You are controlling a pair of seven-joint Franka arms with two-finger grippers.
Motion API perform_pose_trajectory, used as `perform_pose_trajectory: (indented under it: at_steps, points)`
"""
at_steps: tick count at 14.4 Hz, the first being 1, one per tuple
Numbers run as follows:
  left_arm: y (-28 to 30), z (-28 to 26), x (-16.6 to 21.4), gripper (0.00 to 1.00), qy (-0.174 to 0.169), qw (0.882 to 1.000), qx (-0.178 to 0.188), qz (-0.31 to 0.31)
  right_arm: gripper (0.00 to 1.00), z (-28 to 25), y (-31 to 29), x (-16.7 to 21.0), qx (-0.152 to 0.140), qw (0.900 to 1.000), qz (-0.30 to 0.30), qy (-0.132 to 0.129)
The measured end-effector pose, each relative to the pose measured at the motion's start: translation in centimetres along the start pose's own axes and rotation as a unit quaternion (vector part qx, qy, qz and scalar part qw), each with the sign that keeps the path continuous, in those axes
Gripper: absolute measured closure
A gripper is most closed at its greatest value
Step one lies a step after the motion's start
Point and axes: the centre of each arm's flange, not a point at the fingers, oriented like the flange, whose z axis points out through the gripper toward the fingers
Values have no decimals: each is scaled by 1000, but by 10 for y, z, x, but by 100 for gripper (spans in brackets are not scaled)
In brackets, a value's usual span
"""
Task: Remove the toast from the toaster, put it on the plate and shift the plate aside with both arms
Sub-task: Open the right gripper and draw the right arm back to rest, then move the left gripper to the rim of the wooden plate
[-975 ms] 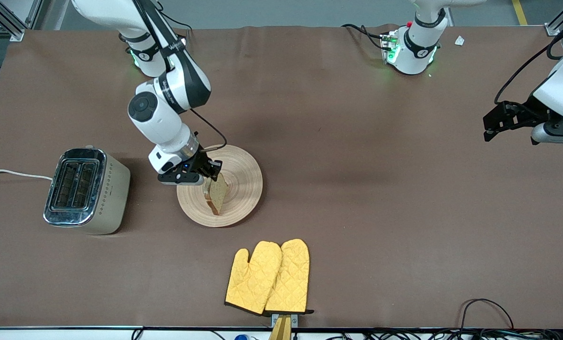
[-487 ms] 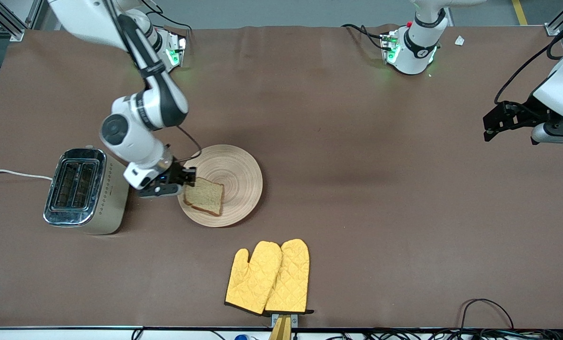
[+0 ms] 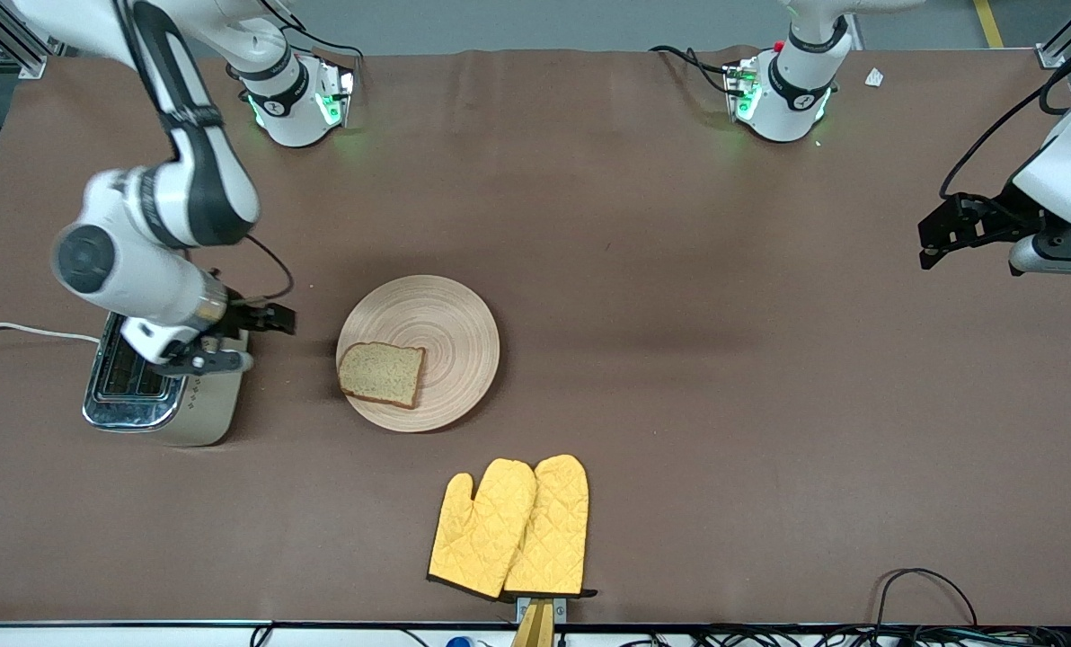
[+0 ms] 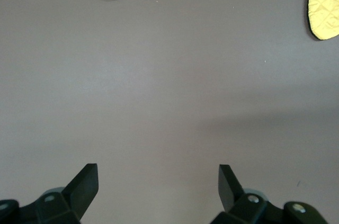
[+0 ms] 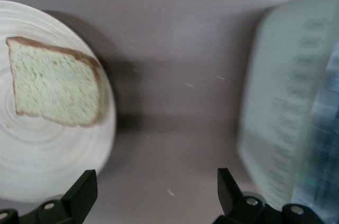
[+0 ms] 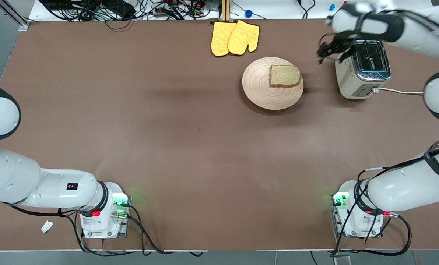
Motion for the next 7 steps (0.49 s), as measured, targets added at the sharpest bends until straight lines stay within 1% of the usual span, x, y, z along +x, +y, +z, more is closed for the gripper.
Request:
perform_pose_trajectory:
  at_steps: [2, 3, 4, 5, 7]
  points:
    - [4, 4, 1, 0, -4, 1000, -12, 0, 0, -64, 37, -13, -11, 1000, 15, -1]
    - [9, 8, 2, 0, -10, 999, -30, 0, 0, -91, 53, -19, -12, 1000, 18, -2]
    - [16, 17, 3, 0, -22, 998, -56, 0, 0, -116, 68, -24, -12, 1000, 25, -2]
    - [25, 32, 5, 0, -39, 995, -90, -2, 0, -139, 85, -27, -11, 999, 38, 2]
    - [44, 81, 14, 0, -86, 982, -165, -12, 0, -168, 116, -33, -10, 998, 62, 17]
